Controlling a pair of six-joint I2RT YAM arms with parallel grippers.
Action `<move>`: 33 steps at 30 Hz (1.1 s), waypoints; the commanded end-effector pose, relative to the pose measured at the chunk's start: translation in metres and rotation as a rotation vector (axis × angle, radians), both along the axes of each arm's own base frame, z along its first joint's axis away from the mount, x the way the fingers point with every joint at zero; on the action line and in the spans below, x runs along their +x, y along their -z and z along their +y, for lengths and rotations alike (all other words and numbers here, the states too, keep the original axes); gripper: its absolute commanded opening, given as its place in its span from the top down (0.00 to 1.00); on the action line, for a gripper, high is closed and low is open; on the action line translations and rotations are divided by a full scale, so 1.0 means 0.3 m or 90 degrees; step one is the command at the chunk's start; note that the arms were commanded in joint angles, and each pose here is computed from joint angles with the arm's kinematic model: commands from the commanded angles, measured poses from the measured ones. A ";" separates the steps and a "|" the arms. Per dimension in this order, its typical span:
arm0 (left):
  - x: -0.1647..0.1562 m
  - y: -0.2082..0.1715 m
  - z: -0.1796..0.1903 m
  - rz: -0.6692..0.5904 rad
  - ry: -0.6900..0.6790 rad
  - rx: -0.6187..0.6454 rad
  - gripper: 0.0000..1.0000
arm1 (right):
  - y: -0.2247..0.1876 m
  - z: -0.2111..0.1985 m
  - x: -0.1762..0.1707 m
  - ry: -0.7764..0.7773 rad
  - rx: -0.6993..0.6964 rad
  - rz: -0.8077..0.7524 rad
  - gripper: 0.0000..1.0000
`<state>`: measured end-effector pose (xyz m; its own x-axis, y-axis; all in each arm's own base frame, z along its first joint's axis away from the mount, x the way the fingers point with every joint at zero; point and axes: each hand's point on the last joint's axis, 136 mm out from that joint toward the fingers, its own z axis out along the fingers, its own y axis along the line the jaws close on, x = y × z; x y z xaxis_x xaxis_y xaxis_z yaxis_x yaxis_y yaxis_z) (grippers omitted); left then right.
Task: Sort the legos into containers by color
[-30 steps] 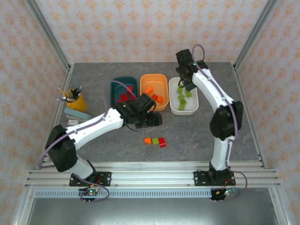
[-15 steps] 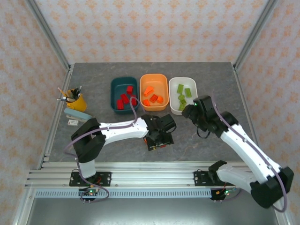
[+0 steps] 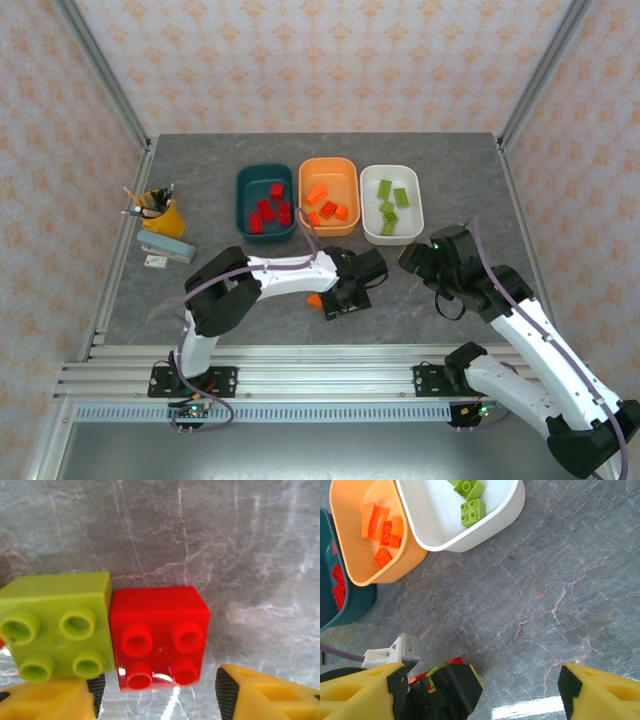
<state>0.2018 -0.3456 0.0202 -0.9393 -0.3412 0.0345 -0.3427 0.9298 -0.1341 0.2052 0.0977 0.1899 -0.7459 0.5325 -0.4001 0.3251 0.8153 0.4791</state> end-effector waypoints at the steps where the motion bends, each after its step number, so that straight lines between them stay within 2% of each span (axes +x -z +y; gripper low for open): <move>1: 0.041 -0.016 0.061 -0.030 0.012 0.063 0.41 | -0.010 -0.006 -0.010 -0.006 -0.010 0.000 0.20; 8: 0.103 0.005 0.078 -0.048 0.038 0.085 0.54 | -0.022 -0.004 -0.012 -0.009 -0.005 -0.005 0.21; 15: 0.127 0.021 0.054 -0.051 0.069 0.071 0.72 | -0.023 0.090 -0.021 -0.076 0.076 -0.010 0.21; 19: 0.129 -0.008 0.047 -0.057 0.084 0.064 0.80 | -0.005 0.063 -0.054 -0.072 0.060 0.007 0.21; 26: 0.176 -0.239 0.043 -0.129 0.111 0.037 0.81 | -0.055 0.020 -0.078 -0.072 0.032 -0.024 0.21; 33: 0.326 -0.451 0.196 -0.186 0.077 0.012 0.80 | -0.149 0.223 -0.012 -0.223 0.164 -0.111 0.20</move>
<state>0.2756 -0.3249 0.1203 -0.9608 -0.2165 -0.1731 -0.1771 0.9599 -0.2175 0.1908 0.1334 0.2142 -0.8197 0.4252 -0.3838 0.1080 0.7728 0.6254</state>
